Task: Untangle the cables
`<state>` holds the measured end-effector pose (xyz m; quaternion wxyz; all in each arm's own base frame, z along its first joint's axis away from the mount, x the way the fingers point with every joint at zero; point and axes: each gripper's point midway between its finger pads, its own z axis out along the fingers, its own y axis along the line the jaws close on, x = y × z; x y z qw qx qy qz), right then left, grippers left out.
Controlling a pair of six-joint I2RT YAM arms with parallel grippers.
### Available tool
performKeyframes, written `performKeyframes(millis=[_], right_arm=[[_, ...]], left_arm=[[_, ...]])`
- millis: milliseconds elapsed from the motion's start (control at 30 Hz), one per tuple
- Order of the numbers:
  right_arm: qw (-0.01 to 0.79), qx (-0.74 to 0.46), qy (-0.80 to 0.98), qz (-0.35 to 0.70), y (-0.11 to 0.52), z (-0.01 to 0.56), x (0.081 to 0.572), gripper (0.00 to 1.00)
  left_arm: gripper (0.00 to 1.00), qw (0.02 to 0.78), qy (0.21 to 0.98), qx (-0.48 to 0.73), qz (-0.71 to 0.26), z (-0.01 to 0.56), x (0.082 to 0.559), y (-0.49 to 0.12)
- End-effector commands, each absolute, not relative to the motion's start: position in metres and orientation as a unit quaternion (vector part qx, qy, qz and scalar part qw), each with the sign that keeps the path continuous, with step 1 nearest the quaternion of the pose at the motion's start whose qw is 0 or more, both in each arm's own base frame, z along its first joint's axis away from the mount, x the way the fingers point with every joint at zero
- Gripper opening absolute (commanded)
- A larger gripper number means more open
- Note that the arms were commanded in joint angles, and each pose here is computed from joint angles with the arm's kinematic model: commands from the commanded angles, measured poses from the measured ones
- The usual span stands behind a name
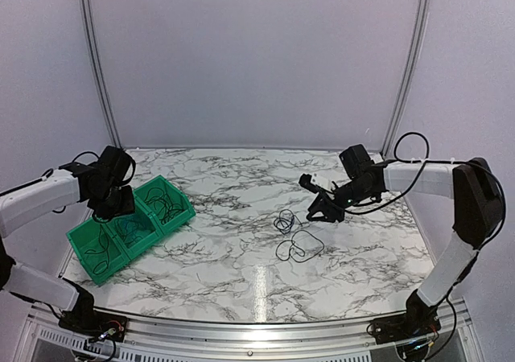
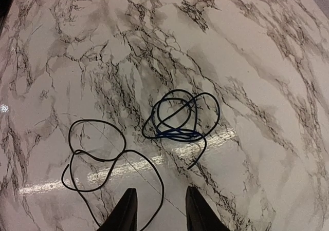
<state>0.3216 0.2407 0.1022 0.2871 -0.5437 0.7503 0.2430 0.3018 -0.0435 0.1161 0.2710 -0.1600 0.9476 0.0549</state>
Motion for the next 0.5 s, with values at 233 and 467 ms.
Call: performKeyframes(millis=[233, 467], right_arm=[[0.25, -0.508, 0.774, 0.285, 0.277, 0.114, 0.36, 0.35], [0.183, -0.515, 0.787, 0.286, 0.299, 0.093, 0.378, 0.36]], left_arm=[[0.55, 0.439, 0.894, -0.089, -0.021, 0.204, 0.317, -0.075], [0.85, 0.571, 0.809, 0.1, -0.098, 0.232, 0.318, -0.166]])
